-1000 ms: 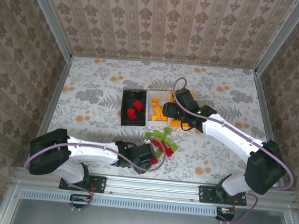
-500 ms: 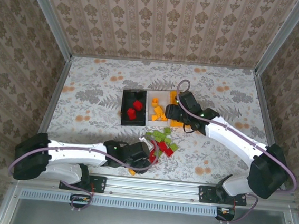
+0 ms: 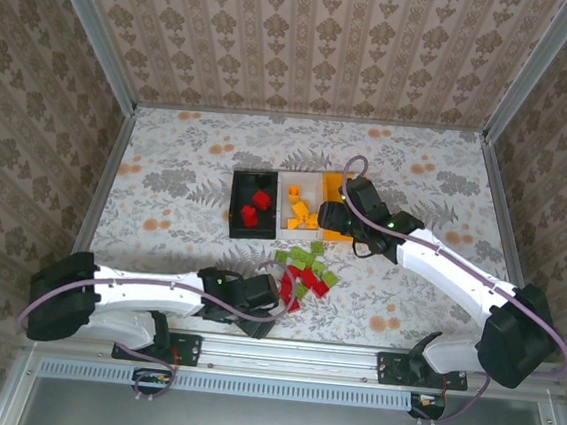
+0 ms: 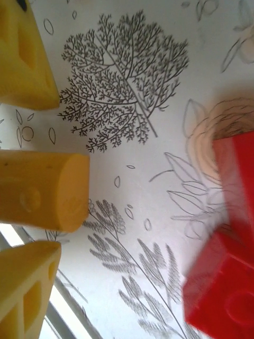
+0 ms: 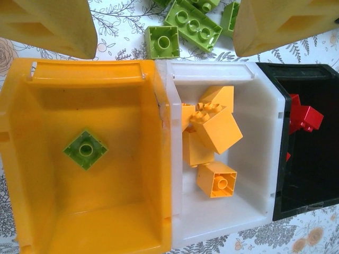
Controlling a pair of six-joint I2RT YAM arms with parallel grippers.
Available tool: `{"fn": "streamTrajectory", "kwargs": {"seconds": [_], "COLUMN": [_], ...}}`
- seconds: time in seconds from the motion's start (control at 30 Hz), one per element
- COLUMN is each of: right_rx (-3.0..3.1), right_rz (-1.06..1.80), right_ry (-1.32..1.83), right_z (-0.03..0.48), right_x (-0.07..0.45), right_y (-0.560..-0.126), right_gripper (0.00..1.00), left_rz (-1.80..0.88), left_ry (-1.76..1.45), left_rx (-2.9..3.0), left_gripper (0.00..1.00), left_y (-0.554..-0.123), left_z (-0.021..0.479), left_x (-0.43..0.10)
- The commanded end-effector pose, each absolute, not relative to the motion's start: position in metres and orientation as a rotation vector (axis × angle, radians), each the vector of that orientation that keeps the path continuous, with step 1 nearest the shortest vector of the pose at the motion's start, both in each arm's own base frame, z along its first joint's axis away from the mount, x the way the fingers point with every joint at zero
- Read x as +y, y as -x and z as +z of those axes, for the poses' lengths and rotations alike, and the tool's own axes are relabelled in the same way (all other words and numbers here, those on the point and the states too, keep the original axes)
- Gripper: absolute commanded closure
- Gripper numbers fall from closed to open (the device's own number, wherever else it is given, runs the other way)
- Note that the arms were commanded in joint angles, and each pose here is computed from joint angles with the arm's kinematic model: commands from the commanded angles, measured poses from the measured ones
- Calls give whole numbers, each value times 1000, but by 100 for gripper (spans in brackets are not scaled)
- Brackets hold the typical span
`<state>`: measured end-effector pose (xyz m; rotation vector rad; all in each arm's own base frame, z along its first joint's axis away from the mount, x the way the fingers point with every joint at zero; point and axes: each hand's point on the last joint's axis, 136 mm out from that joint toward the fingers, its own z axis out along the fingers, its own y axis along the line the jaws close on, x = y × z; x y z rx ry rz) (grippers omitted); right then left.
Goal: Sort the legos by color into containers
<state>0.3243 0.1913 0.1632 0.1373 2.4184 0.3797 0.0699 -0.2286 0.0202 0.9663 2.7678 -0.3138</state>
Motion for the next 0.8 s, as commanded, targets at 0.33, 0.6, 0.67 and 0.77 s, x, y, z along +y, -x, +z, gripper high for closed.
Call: {"fn": "streamTrajectory", "kwargs": {"seconds": [0.33,0.6,0.67,0.77], "right_rx": [2393,2386,2386,2384], "right_rz": [360,365,367,373], "right_ry": [-197,-223,-231,-246], "right_z": [167,166,164,163], "right_x": [173,169,168,165], "right_y": [-324,-322,-321,-317], "right_gripper": [30,30,30,30], "left_rz": [-217,-328,-376,-430], "left_ry": [-987,-881,-840,-780], "left_rx": [2836,2660,2584,2476], "left_gripper": [64,67,67,66], "left_y": [-64,-101,-119,-151], "left_z": [8,69,93,127], "left_x": [-219,-235,-243,-255]}}
